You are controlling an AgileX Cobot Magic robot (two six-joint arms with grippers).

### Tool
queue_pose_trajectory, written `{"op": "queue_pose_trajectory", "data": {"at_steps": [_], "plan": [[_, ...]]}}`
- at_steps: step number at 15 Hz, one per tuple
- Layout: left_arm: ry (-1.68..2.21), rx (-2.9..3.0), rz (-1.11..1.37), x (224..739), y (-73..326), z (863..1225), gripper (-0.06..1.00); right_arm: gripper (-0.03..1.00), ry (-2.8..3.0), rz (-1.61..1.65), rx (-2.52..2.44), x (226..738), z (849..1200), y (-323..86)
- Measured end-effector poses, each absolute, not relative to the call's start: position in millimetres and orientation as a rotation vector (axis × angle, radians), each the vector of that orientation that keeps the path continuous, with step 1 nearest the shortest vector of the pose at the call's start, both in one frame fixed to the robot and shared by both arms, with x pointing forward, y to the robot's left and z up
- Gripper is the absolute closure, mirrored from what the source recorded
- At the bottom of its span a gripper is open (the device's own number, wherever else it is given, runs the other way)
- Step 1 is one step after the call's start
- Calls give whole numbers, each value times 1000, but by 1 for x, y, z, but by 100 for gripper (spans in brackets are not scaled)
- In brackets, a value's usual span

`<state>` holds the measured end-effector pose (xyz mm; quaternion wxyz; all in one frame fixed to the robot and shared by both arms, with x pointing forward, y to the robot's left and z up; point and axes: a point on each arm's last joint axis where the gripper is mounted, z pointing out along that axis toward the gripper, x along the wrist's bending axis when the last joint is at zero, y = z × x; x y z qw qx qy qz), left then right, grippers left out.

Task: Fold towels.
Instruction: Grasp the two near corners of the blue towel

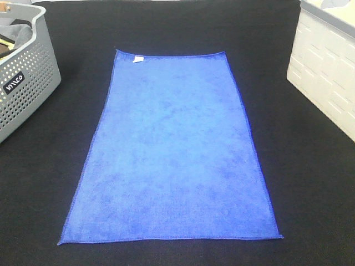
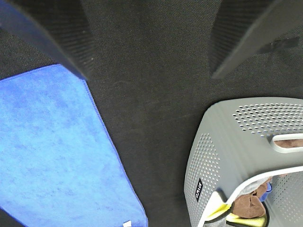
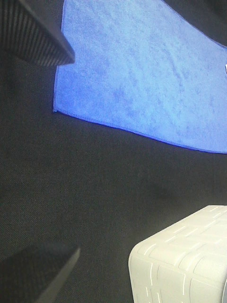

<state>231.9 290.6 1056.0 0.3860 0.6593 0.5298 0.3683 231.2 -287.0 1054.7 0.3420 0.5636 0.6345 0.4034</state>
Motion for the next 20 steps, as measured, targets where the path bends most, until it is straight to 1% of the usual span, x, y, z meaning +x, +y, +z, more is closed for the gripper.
{"op": "queue_pose_trajectory", "data": {"at_steps": [20], "plan": [[1349, 1679, 938, 232, 291, 1056, 29, 3, 1650, 1049, 1465, 231, 1055, -287]]}}
